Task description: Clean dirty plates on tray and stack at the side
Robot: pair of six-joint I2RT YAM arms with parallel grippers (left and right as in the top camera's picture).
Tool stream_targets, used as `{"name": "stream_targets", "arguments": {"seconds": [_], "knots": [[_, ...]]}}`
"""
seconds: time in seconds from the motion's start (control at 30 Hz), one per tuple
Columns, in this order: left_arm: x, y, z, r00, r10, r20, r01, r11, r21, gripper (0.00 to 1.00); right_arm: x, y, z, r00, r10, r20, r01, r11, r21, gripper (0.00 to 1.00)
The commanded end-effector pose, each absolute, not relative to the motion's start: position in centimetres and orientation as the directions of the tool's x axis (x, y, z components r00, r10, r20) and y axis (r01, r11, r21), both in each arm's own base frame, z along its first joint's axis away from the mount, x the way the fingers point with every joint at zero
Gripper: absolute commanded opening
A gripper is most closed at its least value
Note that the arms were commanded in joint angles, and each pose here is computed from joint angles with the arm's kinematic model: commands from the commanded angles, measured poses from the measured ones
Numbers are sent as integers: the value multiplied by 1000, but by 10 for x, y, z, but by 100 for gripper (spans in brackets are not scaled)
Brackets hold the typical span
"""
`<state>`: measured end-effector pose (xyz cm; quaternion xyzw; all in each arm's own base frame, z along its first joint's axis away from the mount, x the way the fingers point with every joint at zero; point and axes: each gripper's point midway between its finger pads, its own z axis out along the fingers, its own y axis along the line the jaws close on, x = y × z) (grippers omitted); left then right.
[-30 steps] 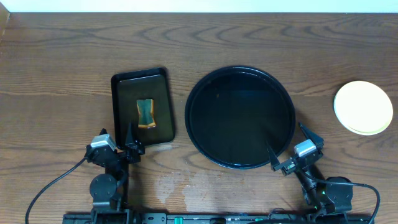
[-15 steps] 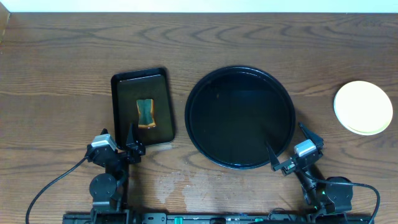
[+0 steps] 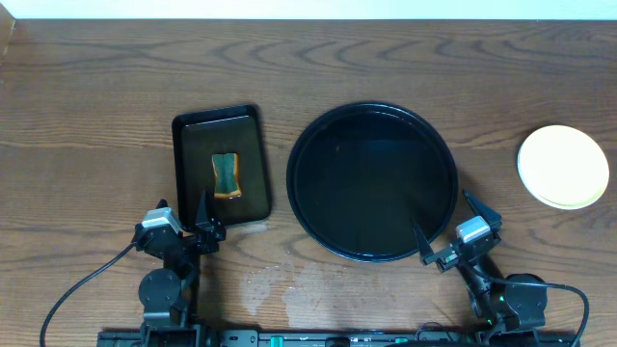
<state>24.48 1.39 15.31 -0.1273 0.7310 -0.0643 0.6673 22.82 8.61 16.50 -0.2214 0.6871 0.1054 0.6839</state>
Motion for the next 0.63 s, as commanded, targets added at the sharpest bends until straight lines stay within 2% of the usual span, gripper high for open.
{"name": "stream_targets", "arguments": {"seconds": [0.0, 0.6], "knots": [[243, 17, 135, -134, -263, -955, -131, 960, -246, 82, 228, 86, 164, 37, -166, -985, -451, 877, -165, 99], [243, 16, 135, -134, -263, -955, -130, 960, -246, 83, 228, 86, 164, 37, -166, -985, -451, 877, -165, 99]]}}
